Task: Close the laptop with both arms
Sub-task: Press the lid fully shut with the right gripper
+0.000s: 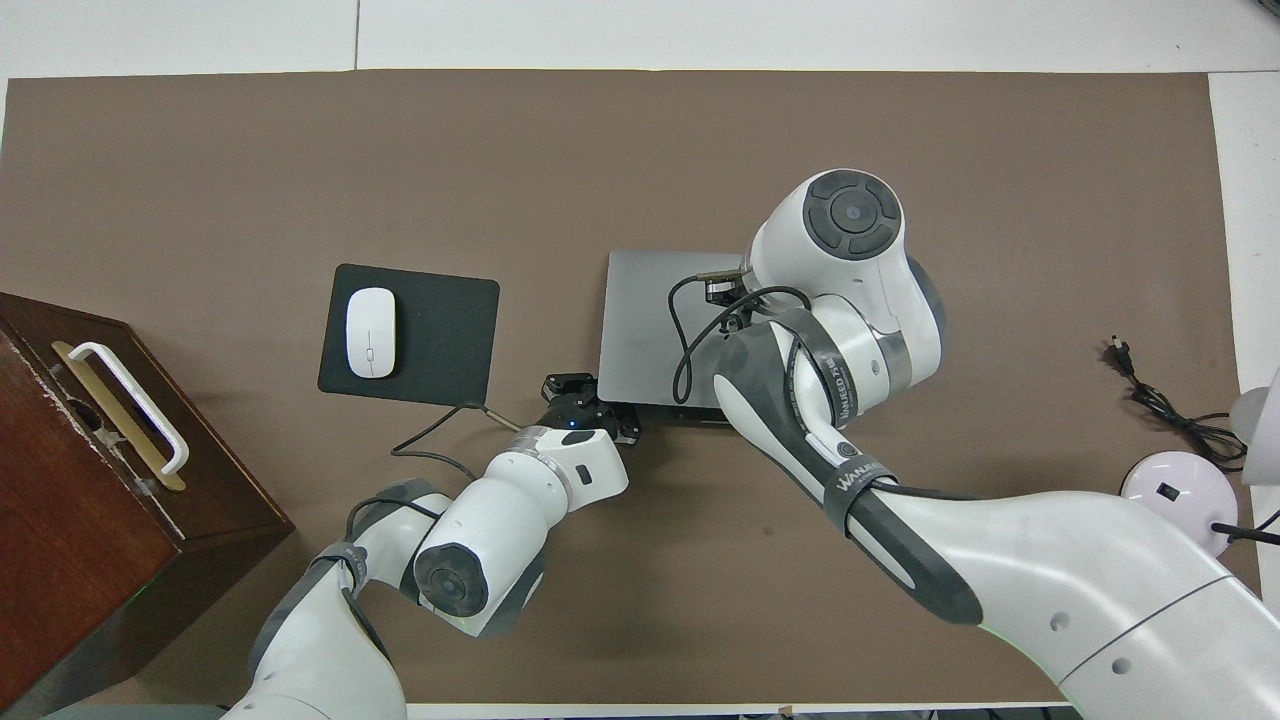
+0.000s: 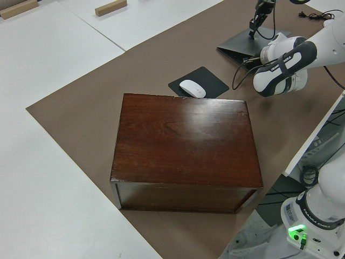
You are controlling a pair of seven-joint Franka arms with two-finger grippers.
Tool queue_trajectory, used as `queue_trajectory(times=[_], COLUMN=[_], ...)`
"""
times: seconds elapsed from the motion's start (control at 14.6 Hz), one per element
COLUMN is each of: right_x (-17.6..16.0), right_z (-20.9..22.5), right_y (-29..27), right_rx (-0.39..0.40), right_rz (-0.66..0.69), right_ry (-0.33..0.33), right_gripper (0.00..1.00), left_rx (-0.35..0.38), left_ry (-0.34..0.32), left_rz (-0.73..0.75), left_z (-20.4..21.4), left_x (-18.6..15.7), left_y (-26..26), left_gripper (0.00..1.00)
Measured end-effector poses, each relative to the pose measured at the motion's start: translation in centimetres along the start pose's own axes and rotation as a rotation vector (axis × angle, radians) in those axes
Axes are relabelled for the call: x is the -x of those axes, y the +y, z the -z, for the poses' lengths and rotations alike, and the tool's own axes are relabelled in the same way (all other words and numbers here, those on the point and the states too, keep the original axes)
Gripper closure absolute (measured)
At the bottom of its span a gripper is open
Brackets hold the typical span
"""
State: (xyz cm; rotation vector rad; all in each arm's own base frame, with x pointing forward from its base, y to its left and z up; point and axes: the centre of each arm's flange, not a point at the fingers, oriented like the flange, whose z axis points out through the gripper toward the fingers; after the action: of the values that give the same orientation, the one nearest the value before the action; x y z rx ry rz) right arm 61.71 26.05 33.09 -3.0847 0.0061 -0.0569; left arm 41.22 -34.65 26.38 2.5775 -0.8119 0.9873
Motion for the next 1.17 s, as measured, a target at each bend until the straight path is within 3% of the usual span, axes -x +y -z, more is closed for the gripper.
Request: queue_trajectory(times=[0.89, 1.17], right_x=[-0.1, -0.7], right_z=[0.3, 2.4], right_y=[0.2, 1.5], right_rx=[0.002, 0.018], right_rz=[-0.003, -0.017], right_ry=[-0.001, -0.024], right_gripper=[0.99, 0.99], left_rx=[0.0, 0.0], left_ry=[0.0, 0.0], left_rz=[0.0, 0.0], left_z=[0.0, 0.0], left_x=[0.0, 0.0], left_y=[0.0, 0.0], left_gripper=[0.99, 0.99])
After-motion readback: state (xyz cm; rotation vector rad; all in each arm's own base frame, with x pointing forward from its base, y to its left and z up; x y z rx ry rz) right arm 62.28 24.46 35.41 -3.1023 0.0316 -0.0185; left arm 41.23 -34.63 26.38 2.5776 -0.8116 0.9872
